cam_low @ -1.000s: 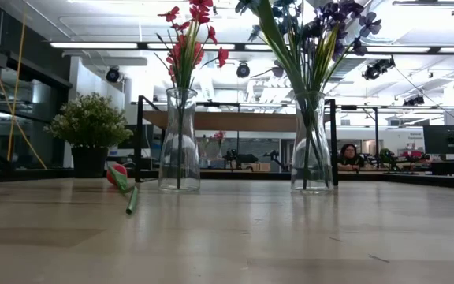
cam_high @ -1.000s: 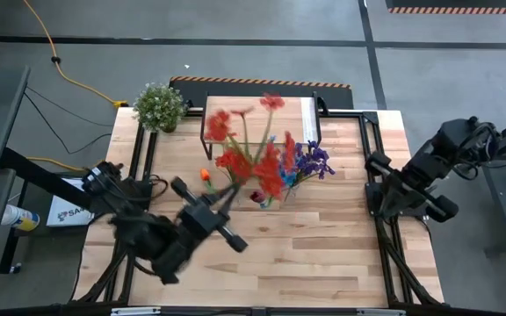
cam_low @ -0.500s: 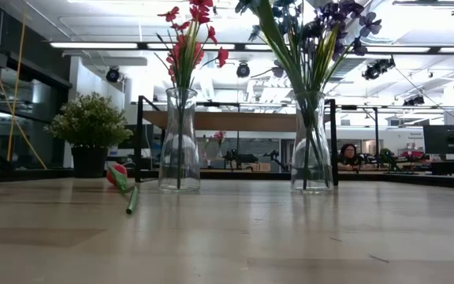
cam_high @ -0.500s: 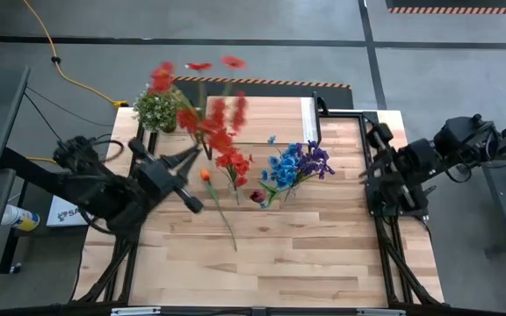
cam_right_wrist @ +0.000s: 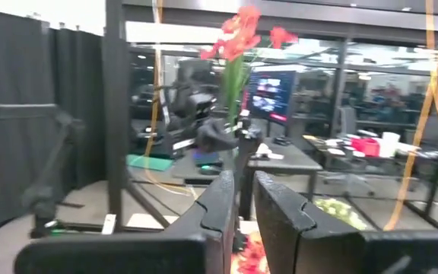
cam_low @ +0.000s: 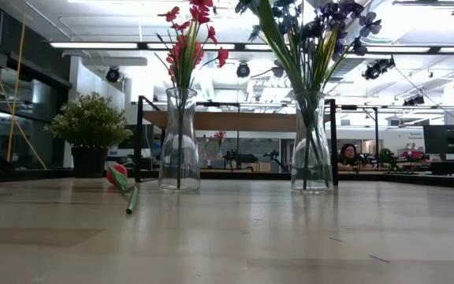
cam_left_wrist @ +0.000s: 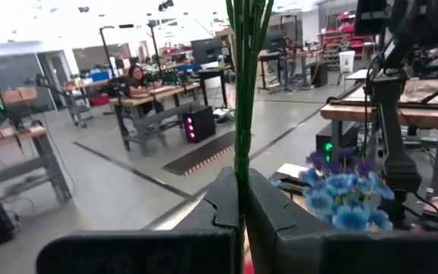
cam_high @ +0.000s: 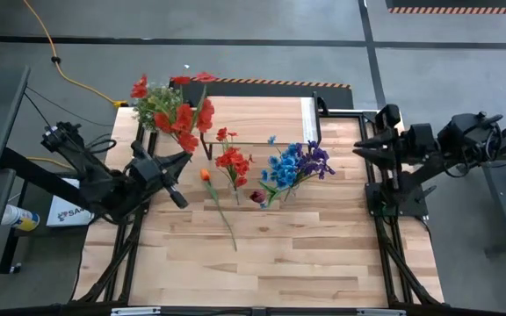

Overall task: Pick and place flowers into a vace then onto a shelf
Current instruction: Put the red flowers into the left transparent vase

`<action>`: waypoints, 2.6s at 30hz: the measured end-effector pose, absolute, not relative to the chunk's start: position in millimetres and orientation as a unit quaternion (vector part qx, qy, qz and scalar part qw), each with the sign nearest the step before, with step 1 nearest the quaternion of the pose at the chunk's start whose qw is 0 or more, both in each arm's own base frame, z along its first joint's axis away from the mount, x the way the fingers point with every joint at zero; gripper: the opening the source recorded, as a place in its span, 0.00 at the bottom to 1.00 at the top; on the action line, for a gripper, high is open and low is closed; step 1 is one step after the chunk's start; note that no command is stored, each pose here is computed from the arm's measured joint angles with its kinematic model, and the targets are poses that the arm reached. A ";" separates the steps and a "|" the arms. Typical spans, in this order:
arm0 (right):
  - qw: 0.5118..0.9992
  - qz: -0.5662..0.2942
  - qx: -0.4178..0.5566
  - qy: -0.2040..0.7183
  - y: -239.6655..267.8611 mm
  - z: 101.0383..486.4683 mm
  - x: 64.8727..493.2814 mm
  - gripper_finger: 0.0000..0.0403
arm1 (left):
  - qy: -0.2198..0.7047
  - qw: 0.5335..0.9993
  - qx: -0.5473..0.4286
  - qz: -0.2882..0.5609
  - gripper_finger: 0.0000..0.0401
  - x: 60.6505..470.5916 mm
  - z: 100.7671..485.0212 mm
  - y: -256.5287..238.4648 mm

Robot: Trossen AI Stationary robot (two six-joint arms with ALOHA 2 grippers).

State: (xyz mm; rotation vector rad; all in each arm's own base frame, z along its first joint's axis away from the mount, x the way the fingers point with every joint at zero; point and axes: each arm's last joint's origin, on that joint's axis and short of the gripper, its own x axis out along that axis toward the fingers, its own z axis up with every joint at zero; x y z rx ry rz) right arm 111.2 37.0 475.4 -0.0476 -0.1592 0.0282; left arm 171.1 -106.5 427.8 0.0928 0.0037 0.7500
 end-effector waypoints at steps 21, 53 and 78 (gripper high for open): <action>0.997 -0.038 -0.027 -0.060 43.4 471.1 132.8 0.12 | -0.041 0.903 -0.088 0.419 0.09 175.2 315.2 -109.8; 0.995 -0.064 -0.050 -0.060 41.4 472.0 131.2 0.11 | -0.142 0.839 -0.262 0.454 0.09 226.6 226.3 -113.4; 0.994 -0.047 -0.084 -0.060 40.8 472.2 127.4 0.13 | -0.137 0.831 -0.235 0.484 0.09 287.2 220.9 -129.3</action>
